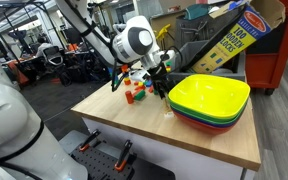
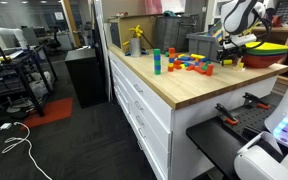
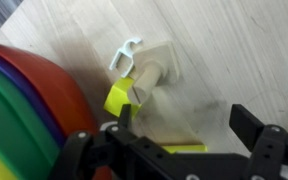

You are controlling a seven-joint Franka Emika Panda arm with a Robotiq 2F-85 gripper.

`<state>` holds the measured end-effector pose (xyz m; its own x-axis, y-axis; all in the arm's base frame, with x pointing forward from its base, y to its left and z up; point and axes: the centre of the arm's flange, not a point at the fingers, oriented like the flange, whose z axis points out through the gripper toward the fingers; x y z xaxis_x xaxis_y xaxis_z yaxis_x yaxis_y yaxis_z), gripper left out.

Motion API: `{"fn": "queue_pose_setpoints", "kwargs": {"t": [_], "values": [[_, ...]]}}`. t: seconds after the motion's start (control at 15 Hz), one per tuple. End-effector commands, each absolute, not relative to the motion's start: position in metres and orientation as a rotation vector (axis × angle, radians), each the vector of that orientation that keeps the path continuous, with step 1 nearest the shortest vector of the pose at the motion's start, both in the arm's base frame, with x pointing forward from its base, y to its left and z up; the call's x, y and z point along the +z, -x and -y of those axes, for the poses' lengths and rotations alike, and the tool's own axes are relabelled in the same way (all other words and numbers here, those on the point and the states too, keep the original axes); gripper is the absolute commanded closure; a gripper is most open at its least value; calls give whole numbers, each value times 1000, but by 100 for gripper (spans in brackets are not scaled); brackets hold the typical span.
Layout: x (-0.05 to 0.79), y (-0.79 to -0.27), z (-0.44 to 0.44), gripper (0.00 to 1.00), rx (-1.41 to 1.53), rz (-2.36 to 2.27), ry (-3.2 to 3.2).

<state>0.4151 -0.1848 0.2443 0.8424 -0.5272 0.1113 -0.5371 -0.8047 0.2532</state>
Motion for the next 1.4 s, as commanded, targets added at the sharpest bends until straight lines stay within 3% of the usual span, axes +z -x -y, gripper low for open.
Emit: {"fn": "queue_pose_setpoints", "kwargs": {"t": [0.0, 0.8, 1.33], "values": [[238, -418, 182, 0, 12, 838, -2731], [252, -434, 141, 0, -16, 839, -2979], [262, -438, 173, 0, 74, 832, -2853]]}}
